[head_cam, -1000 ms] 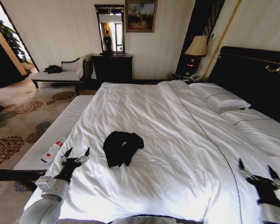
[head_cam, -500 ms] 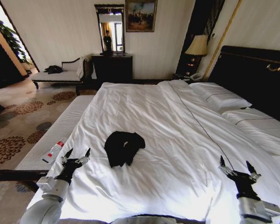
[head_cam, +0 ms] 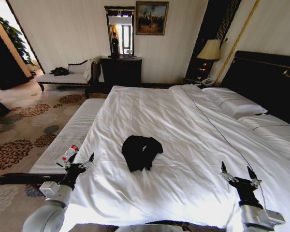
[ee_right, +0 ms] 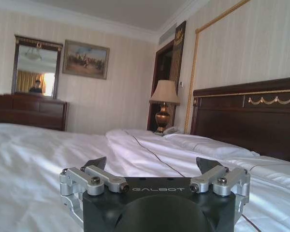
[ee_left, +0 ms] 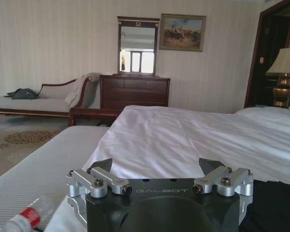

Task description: Fold the clothes on the bed.

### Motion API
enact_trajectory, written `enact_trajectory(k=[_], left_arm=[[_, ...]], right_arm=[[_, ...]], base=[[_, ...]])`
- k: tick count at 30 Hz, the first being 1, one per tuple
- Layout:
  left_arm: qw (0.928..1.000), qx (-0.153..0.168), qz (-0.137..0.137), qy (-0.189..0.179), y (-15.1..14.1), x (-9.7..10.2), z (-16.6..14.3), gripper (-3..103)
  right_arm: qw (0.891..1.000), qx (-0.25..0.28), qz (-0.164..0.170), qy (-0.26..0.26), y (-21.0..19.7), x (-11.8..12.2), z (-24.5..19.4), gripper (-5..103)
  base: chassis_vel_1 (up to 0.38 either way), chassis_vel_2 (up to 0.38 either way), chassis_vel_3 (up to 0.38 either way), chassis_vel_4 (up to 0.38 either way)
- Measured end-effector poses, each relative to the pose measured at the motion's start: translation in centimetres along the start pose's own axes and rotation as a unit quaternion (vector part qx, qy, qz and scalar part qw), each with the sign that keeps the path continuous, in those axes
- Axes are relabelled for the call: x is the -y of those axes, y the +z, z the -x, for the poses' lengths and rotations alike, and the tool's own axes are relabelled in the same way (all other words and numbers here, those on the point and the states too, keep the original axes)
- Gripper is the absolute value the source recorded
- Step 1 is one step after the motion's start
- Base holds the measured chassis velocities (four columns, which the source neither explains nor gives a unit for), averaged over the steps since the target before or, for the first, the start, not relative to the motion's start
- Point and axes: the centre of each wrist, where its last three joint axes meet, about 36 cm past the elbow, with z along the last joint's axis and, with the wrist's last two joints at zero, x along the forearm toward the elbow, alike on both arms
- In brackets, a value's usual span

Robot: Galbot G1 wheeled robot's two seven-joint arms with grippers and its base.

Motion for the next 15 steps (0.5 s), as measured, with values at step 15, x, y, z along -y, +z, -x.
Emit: enact_trajectory(k=[15], left_arm=[[0.9998, -0.012, 0.011, 0.007, 0.4, -0.5, 0.9, 100]], right_arm=[[0.999, -0.008, -0.015, -0.034, 0.1, -1.9, -0.6, 100]], base=[[0.015, 0.006, -0.020, -0.011]])
